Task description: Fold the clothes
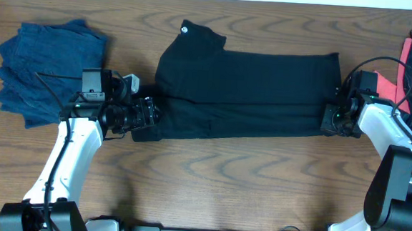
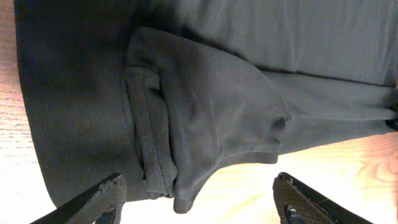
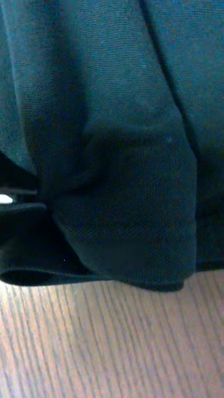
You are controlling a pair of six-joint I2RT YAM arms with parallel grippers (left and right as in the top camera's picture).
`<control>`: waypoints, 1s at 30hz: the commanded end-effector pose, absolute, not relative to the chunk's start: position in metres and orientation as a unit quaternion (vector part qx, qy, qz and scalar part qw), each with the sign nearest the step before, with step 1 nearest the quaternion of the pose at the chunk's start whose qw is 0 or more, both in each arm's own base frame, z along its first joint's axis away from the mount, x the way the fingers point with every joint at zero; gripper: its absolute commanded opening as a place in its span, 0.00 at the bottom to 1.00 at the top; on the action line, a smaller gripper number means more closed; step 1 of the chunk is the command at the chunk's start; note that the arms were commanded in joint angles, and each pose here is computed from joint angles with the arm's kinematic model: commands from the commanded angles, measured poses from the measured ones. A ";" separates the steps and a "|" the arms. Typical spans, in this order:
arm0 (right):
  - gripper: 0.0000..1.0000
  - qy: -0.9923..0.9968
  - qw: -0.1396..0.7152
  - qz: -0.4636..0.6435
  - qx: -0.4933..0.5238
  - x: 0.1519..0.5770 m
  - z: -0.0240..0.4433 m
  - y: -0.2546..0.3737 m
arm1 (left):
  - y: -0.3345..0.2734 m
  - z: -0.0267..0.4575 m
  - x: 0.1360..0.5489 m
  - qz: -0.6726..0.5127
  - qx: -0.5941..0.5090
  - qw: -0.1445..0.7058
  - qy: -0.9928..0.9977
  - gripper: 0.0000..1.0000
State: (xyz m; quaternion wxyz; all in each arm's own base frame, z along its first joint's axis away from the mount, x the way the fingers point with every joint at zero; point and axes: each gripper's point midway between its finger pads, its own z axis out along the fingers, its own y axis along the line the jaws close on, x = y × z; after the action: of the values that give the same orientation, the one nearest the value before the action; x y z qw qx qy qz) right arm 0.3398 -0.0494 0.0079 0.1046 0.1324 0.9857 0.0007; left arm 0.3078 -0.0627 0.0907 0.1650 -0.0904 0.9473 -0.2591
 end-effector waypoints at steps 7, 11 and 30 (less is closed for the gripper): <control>0.01 0.983 0.131 0.005 0.126 0.357 0.026 -0.047 | -0.060 0.091 0.309 -0.252 -0.086 0.169 0.949 0.77; 0.01 0.972 0.189 0.008 0.141 0.391 0.055 -0.052 | -0.060 0.091 0.309 -0.252 -0.085 0.170 0.949 0.77; 0.35 0.974 0.161 0.018 0.156 0.380 0.053 -0.047 | -0.061 0.091 0.308 -0.253 -0.085 0.169 0.949 0.77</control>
State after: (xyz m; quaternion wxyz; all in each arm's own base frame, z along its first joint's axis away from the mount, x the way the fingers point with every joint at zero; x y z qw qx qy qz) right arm 0.3832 -0.0469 0.0506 0.1623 0.1537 0.9743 0.0296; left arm 0.3078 -0.0627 0.0907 0.1649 -0.0904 0.9474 -0.2591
